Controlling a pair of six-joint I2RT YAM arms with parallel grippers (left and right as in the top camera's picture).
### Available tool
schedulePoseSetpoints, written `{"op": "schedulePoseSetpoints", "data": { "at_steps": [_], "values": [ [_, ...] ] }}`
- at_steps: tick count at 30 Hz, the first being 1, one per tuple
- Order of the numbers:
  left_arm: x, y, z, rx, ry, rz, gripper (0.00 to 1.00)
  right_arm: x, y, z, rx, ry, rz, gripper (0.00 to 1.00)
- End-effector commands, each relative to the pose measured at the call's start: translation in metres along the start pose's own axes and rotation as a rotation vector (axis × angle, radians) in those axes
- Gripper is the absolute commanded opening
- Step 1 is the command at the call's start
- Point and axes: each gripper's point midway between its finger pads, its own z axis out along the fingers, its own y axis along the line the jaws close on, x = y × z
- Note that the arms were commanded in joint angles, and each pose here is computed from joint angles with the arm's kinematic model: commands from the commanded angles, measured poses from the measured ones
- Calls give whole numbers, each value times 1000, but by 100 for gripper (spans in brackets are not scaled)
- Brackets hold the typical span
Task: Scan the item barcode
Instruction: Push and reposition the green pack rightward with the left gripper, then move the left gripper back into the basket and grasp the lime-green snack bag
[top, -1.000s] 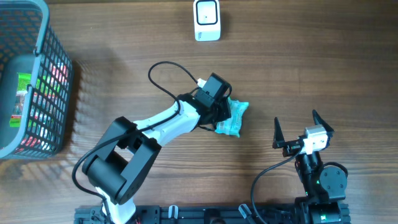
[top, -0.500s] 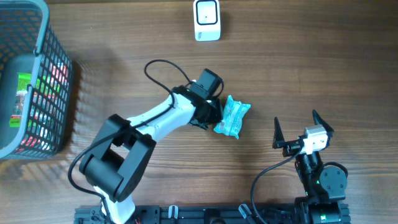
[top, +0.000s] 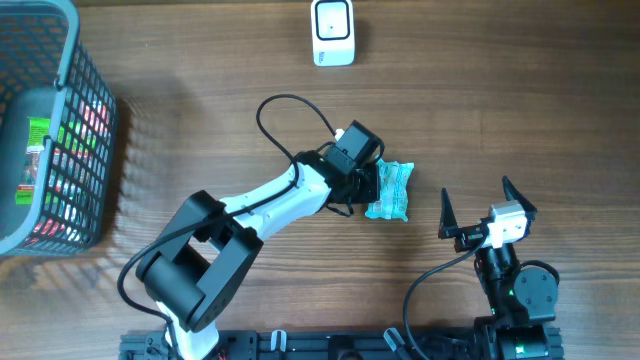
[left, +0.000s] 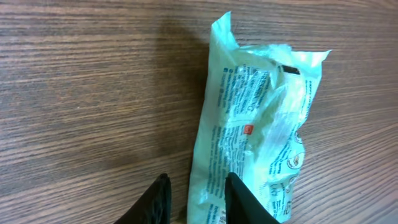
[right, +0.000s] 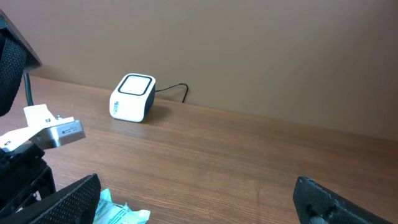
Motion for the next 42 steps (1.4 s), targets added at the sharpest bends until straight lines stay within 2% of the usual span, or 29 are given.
{"op": "schedulePoseSetpoints", "data": {
  "at_steps": [1,4,7,12,17,22,26,31,36,42],
  "values": [
    [5,-2,0,16,14,-1,25,0,-2,0,13,-3,-5,99],
    [7,-6,0,35,29,-1,26,0,-2,0,13,-3,-5,100],
    [-4,-12,-7,42,16,13,34,0,-2,0,13,-3,-5,100],
    [-68,-4,-75,-6,-36,35,47,0,-2,0,13,-3,-5,100],
    [-152,50,-208,-130,-239,-91,61,0,-2,0,13,-3,-5,100],
    [-189,125,-349,-184,-503,-274,74,0,-2,0,13,-3,-5,100],
    [-176,213,-435,-269,-688,-496,86,0,-2,0,13,-3,-5,100],
    [-124,314,-482,-410,-726,-782,95,0,-2,0,13,-3,-5,100],
    [-57,396,-494,-563,-664,-1051,97,0,-2,0,13,-3,-5,100],
    [-28,449,-460,-577,-600,-1168,100,0,-2,0,13,-3,-5,100]
  ]
}}
